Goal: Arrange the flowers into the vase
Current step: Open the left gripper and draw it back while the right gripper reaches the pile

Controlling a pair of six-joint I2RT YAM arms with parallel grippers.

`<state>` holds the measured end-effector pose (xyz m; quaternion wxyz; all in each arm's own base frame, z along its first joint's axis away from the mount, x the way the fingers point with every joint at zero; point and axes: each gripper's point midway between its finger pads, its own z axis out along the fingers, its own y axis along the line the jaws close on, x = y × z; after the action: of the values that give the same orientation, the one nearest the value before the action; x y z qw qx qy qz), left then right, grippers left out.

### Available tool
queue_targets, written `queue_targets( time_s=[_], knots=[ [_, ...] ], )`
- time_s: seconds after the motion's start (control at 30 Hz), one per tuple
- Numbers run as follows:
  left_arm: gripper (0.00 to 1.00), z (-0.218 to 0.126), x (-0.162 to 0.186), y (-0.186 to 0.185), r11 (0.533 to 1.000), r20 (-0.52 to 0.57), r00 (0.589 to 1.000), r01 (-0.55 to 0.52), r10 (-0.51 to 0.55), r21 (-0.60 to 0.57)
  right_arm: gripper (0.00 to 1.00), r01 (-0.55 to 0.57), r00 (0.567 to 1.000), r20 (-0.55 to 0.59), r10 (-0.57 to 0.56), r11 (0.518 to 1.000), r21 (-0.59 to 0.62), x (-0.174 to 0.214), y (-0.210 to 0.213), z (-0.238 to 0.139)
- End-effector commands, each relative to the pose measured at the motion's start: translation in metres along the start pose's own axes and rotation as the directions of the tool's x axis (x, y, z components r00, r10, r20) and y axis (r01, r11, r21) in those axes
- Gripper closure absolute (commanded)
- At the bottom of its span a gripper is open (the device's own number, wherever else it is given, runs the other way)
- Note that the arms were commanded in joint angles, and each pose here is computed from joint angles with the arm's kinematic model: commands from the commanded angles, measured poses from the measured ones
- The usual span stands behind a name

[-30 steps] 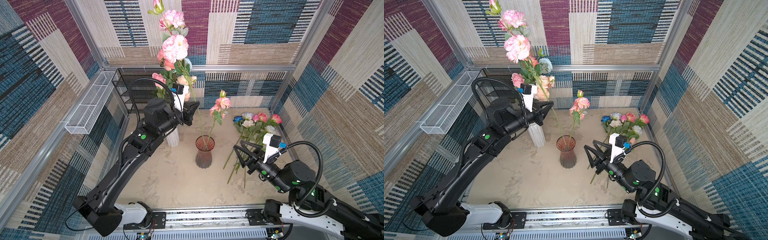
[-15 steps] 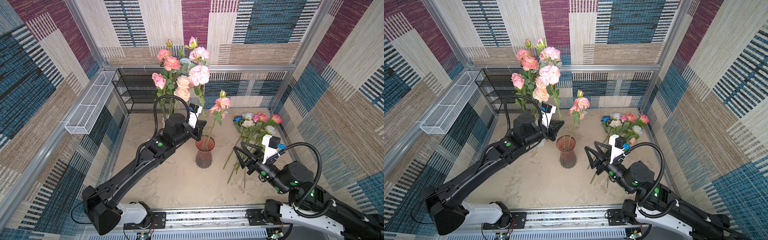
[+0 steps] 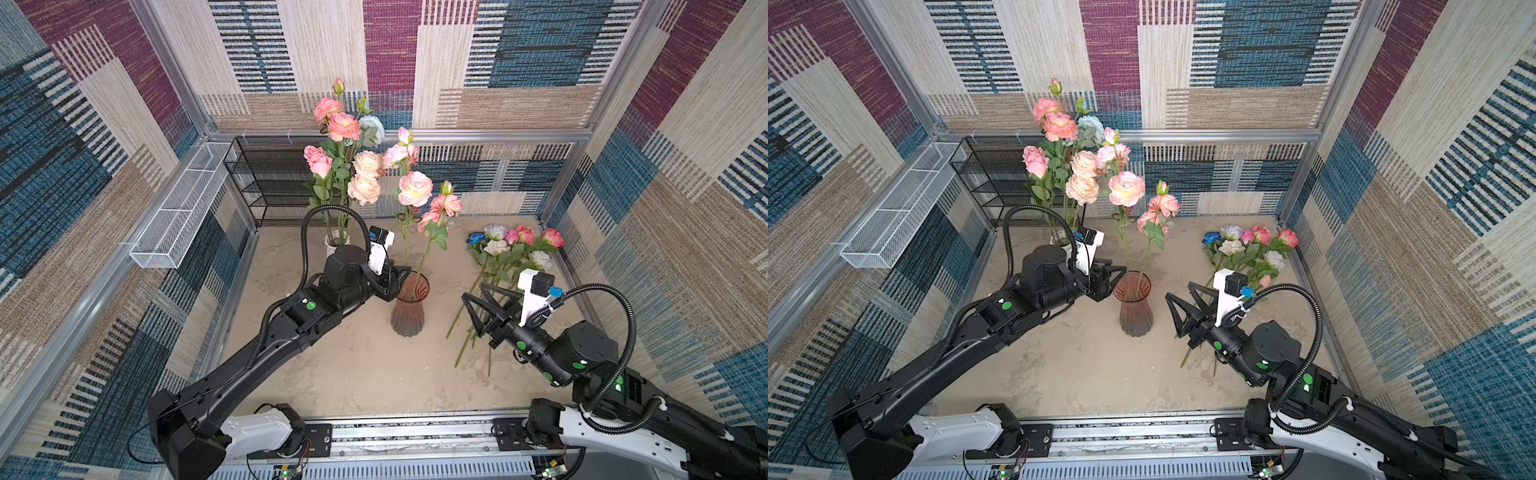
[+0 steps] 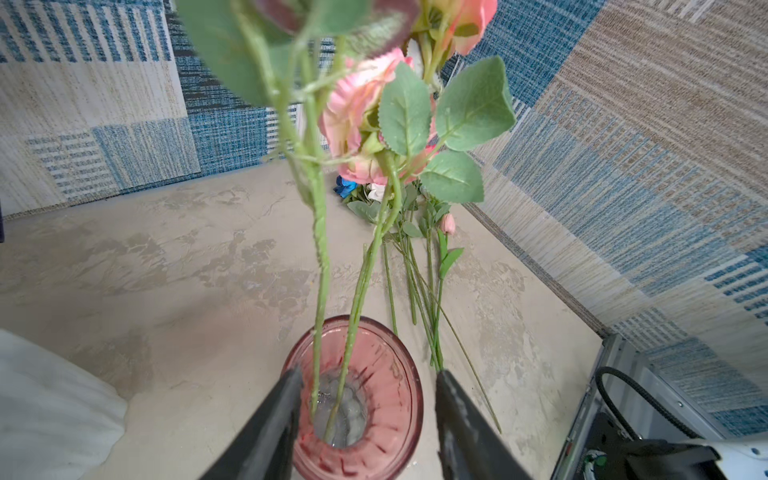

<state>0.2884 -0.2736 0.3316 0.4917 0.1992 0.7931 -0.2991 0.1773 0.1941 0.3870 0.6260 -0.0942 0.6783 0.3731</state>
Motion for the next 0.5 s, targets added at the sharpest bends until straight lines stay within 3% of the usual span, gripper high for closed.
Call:
queue_targets(
  time_s=[0.0,0.17,0.33,0.47],
  knots=[
    [0.46,-0.013,0.003,0.000,0.998,0.005,0.998,0.056,-0.056,-0.012,0.31,-0.019,1.000,0.010,0.018,1.000,0.024,0.001,-0.004,0.002],
    [0.46,-0.036,0.015,-0.002,0.992,0.026,0.992,0.126,-0.126,0.008,0.35,-0.014,0.999,-0.042,0.020,0.991,0.136,0.024,-0.024,0.009],
    [0.46,-0.056,0.036,0.005,0.979,0.052,0.978,0.201,-0.202,0.013,0.46,0.006,0.990,-0.135,0.034,0.959,0.282,0.062,-0.060,0.023],
    [0.46,-0.070,0.050,0.012,0.971,0.073,0.968,0.241,-0.240,0.004,0.52,-0.022,0.964,-0.238,0.121,0.925,0.380,0.100,-0.118,0.041]
  ],
)
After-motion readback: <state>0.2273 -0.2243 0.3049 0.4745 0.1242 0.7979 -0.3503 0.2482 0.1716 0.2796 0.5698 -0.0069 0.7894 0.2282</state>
